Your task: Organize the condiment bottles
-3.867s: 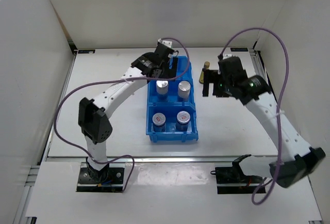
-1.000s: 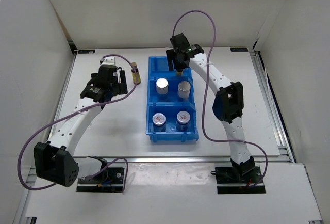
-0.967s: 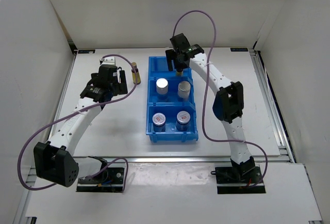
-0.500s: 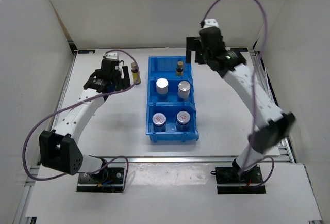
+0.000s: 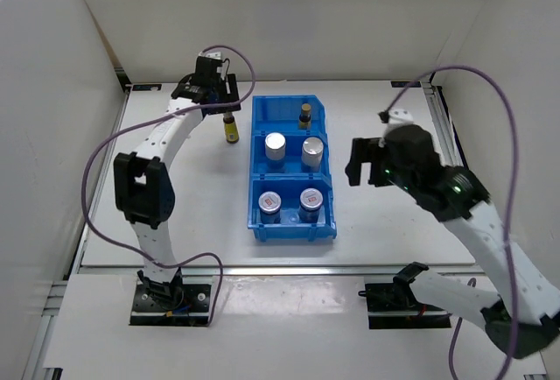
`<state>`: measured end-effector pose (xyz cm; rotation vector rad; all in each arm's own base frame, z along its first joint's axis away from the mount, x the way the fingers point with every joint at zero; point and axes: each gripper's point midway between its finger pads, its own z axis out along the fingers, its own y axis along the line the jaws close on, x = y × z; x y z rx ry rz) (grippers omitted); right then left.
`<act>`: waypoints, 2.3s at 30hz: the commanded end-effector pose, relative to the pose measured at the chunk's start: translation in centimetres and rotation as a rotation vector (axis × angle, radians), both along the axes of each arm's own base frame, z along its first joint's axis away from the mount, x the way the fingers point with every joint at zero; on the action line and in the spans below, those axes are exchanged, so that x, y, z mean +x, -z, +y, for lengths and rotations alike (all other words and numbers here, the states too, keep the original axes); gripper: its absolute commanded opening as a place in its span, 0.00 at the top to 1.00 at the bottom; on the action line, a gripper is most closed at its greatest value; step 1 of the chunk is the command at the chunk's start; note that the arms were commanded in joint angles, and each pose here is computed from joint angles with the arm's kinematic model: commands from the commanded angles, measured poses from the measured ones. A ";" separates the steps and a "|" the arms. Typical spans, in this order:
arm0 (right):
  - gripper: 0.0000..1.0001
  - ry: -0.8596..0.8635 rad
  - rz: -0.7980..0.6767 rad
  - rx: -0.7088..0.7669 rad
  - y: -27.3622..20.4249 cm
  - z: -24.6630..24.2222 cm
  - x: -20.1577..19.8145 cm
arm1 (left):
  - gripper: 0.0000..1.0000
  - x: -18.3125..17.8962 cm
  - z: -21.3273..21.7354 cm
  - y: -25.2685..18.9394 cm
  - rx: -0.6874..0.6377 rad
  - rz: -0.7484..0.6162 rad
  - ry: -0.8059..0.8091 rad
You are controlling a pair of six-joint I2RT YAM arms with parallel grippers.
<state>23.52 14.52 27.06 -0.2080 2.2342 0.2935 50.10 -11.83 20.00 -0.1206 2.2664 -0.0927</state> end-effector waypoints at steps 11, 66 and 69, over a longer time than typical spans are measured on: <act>0.00 -0.083 -0.162 0.088 -6.0 -4.1 -6.7 | 0.25 4.4 -2.3 2.6 0.013 0.022 0.013; 0.00 -0.067 -0.088 0.079 -4.0 -5.6 -9.1 | 0.77 2.9 -15.9 -2.3 0.060 -0.150 0.142; 0.00 -0.067 -0.080 0.074 -3.7 -5.6 -9.1 | 0.77 3.0 -15.4 -1.2 0.055 -0.130 0.123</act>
